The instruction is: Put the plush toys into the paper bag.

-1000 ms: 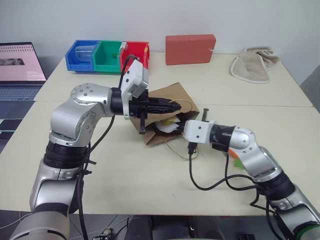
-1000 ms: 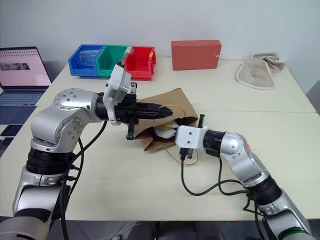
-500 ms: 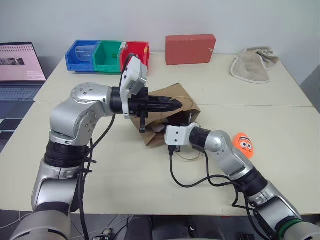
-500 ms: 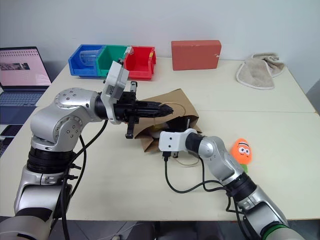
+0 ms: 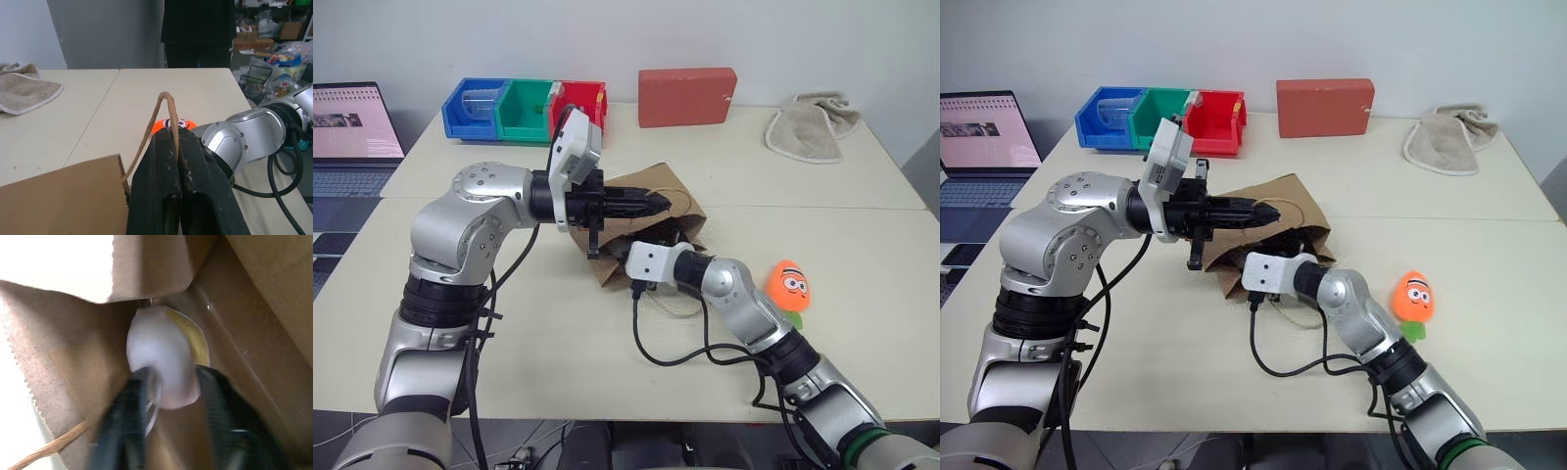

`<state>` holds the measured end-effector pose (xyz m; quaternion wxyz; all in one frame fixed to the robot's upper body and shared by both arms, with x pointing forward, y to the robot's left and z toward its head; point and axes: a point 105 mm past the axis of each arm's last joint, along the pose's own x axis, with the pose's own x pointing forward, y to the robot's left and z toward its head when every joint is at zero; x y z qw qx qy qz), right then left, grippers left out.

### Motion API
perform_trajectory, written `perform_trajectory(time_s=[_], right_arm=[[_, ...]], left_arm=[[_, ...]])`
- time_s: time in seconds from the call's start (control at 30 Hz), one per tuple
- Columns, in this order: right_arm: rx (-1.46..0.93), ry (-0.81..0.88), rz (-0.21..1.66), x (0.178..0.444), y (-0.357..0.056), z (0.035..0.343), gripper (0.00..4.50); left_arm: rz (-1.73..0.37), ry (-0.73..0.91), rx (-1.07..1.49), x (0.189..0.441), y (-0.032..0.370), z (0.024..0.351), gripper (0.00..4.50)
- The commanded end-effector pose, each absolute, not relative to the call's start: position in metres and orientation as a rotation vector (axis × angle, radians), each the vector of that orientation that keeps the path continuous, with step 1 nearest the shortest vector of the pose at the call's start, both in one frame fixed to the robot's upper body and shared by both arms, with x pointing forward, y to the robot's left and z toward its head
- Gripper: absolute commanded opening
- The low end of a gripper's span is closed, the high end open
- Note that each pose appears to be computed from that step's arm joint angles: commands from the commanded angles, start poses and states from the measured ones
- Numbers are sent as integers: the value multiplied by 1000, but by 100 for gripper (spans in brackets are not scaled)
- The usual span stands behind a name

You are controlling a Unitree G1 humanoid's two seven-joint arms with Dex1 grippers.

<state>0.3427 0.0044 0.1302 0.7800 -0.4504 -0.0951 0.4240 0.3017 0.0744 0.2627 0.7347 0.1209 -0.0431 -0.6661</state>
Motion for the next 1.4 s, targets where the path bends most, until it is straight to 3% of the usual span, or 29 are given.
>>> perform_trajectory(time_s=[0.03,0.13,0.4,0.63,0.8,1.03,1.2,1.4], right_arm=[[-961,-279,881,339,1,152,319],[-961,-282,887,333,-4,155,424],[-862,-253,1001,305,-24,177,424],[-785,-102,1148,265,-83,189,424],[-743,64,947,271,-160,201,424],[-739,330,733,264,-235,155,424],[-682,428,710,254,-241,130,424],[-707,398,647,274,-243,124,424]], left_arm=[[-1464,-145,303,298,75,272,0],[-1460,-143,310,299,75,270,0],[-1460,-144,323,301,72,264,0],[-1462,-153,317,305,70,264,0],[-1469,-160,311,302,69,261,0],[-1476,-165,308,299,68,258,0],[-1474,-161,306,298,68,255,0],[-1468,-161,306,298,68,255,0]])
